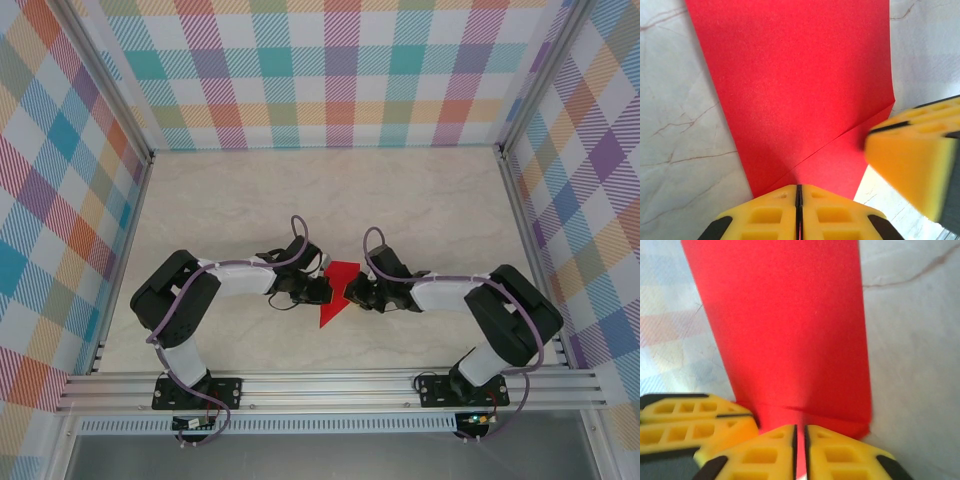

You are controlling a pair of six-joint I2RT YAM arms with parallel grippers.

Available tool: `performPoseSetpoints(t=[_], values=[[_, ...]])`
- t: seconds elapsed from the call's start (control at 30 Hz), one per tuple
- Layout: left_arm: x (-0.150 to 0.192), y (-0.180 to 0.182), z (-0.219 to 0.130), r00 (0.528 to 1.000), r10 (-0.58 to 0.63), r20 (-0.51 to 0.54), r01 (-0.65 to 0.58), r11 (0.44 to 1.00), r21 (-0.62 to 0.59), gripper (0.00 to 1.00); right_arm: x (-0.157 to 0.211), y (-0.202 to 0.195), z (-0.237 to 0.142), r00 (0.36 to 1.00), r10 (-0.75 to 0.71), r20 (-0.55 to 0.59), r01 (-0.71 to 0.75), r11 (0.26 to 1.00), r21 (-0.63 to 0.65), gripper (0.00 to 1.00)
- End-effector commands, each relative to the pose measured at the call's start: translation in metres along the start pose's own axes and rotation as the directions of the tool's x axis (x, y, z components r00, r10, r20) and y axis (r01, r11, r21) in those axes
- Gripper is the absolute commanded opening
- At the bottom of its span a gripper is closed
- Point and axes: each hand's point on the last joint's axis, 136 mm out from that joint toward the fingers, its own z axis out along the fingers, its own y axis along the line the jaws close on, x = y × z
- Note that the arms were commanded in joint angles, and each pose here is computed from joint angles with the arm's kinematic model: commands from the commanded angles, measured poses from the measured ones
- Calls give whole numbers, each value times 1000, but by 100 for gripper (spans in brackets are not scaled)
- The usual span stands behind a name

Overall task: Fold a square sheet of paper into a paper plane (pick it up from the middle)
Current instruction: Third fold the triangle at the center of the table.

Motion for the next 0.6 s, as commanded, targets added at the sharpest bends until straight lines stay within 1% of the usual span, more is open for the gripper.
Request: performPoseSetpoints(t=[0.0,0.03,0.17,0.27,0.33,0.5,0.57], values=[[21,13,1,998,-8,-69,5,998,-57,10,-17,-2,-22,999,3,37,-3,1000,6,18],[20,12,1,998,-5,-68,2,999,-54,10,-20,-4,-24,999,12,37,-12,1000,-1,23],[16,7,-2,998,2,-56,-4,999,-34,12,-24,-9,-25,999,32,13,-32,999,-21,32],[12,0,-5,999,11,-36,-11,1000,-8,13,-22,-3,-21,999,27,-21,-28,998,-50,33],[7,-6,-10,1000,22,-13,-22,1000,6,16,-22,-2,-18,999,28,-31,-29,998,-57,34],[-4,-7,-18,998,41,50,-40,999,-10,18,-23,0,-15,999,26,-37,-29,997,-70,36],[-4,-5,-16,998,36,45,-35,999,-16,18,-23,4,-15,999,21,-40,-24,996,-84,37]])
